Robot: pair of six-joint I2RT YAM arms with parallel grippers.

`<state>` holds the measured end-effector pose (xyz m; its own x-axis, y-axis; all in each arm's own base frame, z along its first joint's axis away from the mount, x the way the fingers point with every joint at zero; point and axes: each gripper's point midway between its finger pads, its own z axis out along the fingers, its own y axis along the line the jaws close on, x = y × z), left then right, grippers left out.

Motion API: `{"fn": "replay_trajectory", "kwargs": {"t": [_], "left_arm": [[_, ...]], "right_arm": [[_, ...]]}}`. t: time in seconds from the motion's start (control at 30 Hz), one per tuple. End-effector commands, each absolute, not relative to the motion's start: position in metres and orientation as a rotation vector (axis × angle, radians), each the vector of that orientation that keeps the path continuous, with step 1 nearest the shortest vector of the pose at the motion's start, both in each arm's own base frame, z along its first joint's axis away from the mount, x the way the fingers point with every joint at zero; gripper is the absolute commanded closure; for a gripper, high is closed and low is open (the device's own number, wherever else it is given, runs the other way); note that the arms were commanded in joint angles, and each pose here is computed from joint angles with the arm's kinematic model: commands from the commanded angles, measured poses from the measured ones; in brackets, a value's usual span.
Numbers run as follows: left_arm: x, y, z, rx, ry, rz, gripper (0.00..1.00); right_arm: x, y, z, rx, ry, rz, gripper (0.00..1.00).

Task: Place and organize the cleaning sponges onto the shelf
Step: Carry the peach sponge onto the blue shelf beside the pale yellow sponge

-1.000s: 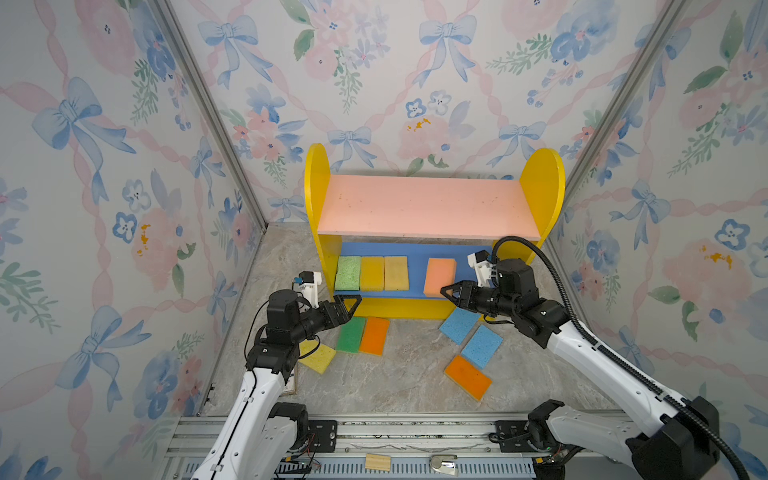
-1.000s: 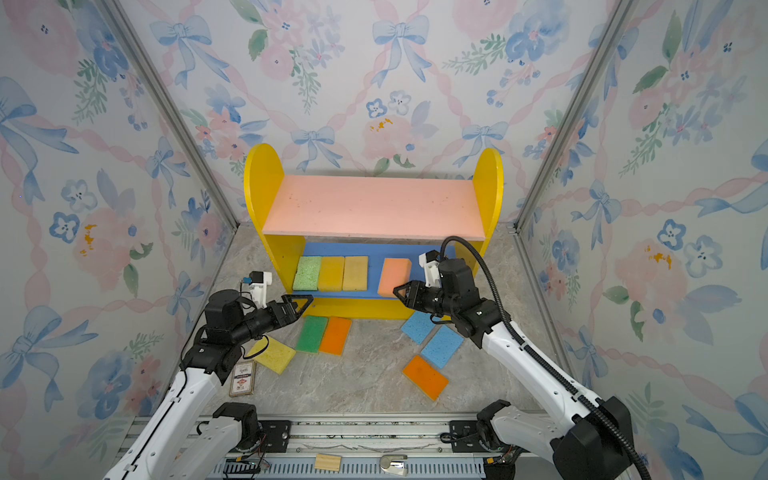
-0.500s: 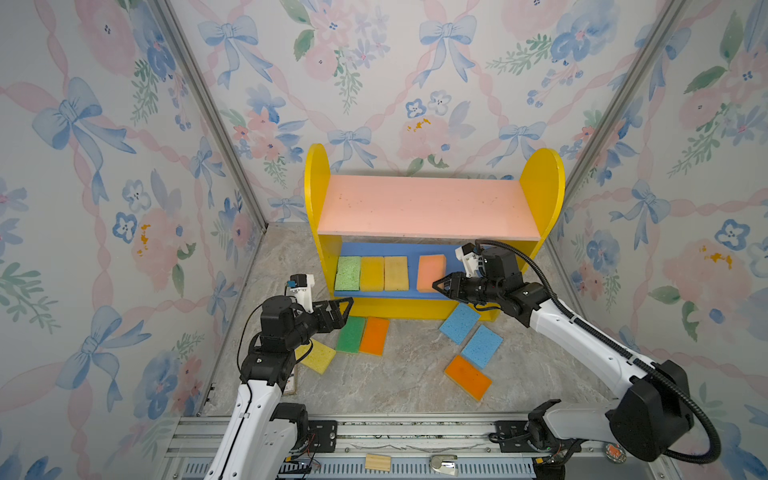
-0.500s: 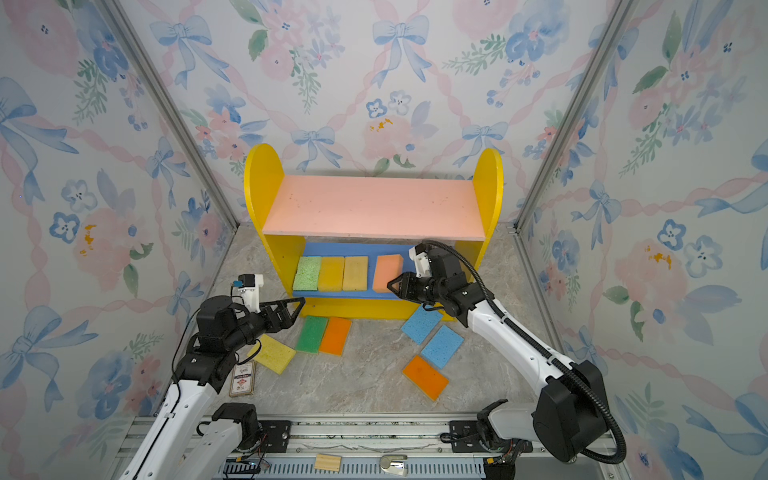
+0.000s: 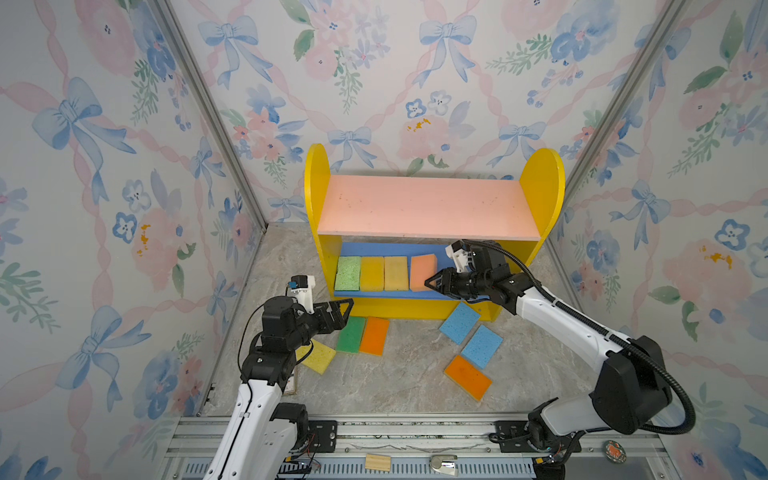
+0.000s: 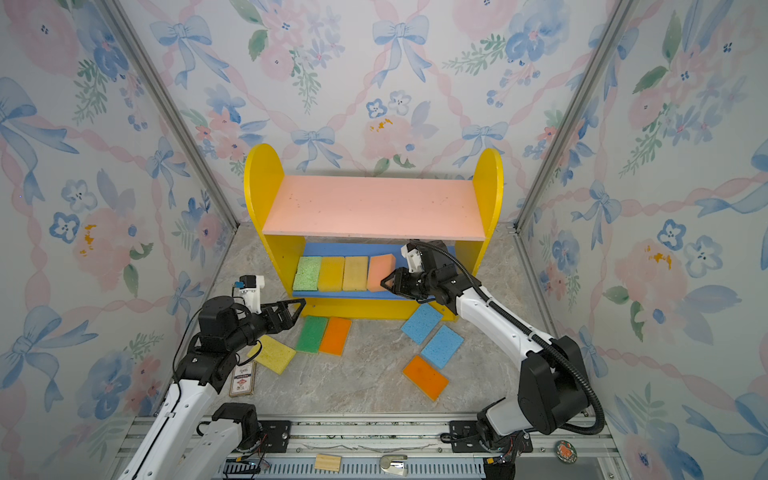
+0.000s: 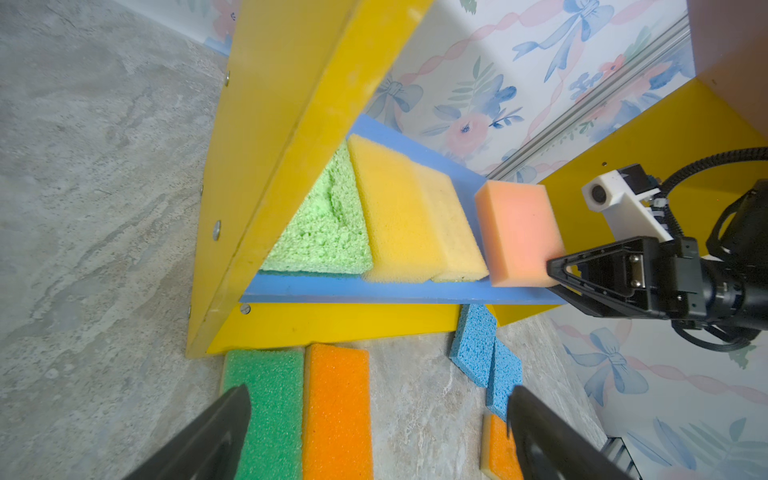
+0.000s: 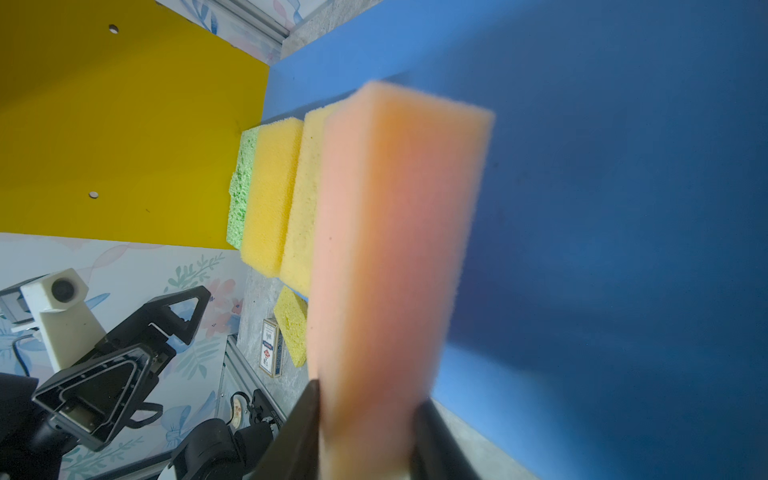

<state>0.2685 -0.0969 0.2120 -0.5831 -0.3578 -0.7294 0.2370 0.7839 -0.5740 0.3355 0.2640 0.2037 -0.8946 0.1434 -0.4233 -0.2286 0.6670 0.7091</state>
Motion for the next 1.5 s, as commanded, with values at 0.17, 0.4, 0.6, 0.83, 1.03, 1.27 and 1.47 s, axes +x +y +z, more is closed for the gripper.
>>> {"fn": "replay_trajectory", "kwargs": {"t": [0.17, 0.4, 0.6, 0.83, 1.03, 1.27, 1.47], "left_arm": [[0.265, -0.097, 0.208, -0.067, 2.044, -0.791, 0.02], [0.264, -0.098, 0.209, -0.063, 2.041, -0.794, 0.02], [0.264, -0.100, 0.209, -0.058, 2.041, -0.796, 0.02], [0.263, -0.101, 0.209, -0.053, 2.041, -0.798, 0.02], [0.263, -0.100, 0.210, -0.056, 2.039, -0.794, 0.02], [0.263, -0.101, 0.211, -0.056, 2.036, -0.793, 0.02], [0.262, -0.102, 0.210, -0.052, 2.039, -0.795, 0.02]], "right_arm": [[0.346, 0.254, 0.204, -0.030, 2.450, 1.073, 0.48], [0.344, 0.241, 0.203, 0.000, 2.457, 0.992, 0.45], [0.349, 0.246, 0.200, -0.004, 2.456, 1.005, 0.60], [0.354, 0.254, 0.196, -0.004, 2.451, 1.026, 0.64], [0.353, 0.262, 0.192, -0.031, 2.460, 1.034, 0.64], [0.353, 0.266, 0.190, -0.052, 2.467, 1.024, 0.59], [0.353, 0.269, 0.188, -0.059, 2.480, 1.030, 0.56]]}}
